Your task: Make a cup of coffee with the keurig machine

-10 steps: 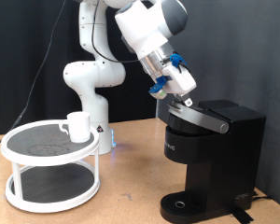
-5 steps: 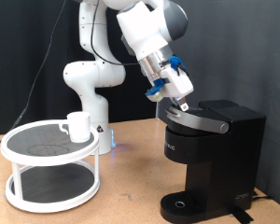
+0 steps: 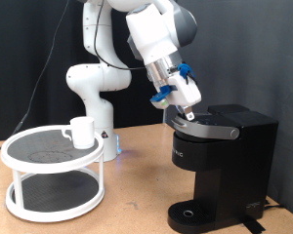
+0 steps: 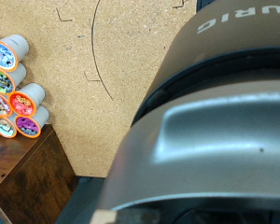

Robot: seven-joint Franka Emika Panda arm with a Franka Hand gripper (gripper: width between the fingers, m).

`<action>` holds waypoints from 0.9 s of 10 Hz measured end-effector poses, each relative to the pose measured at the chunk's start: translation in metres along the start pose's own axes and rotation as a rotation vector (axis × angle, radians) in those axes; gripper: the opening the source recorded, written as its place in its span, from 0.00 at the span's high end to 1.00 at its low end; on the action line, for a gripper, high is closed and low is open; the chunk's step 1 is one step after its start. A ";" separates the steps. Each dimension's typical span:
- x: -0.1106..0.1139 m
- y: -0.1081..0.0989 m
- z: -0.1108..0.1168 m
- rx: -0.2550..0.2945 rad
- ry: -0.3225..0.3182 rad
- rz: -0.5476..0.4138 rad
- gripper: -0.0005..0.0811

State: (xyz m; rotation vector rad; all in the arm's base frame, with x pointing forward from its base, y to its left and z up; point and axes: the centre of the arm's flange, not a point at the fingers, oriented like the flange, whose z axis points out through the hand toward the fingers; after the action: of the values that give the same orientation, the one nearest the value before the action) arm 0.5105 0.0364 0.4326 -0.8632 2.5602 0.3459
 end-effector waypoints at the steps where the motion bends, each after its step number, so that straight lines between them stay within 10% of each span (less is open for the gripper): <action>1: 0.001 0.001 0.002 0.002 0.013 0.001 0.99; 9: 0.008 0.003 0.008 -0.046 -0.033 0.074 0.99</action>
State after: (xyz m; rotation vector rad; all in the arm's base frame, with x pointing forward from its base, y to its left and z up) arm 0.5057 0.0377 0.4219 -0.7734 2.5674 0.4400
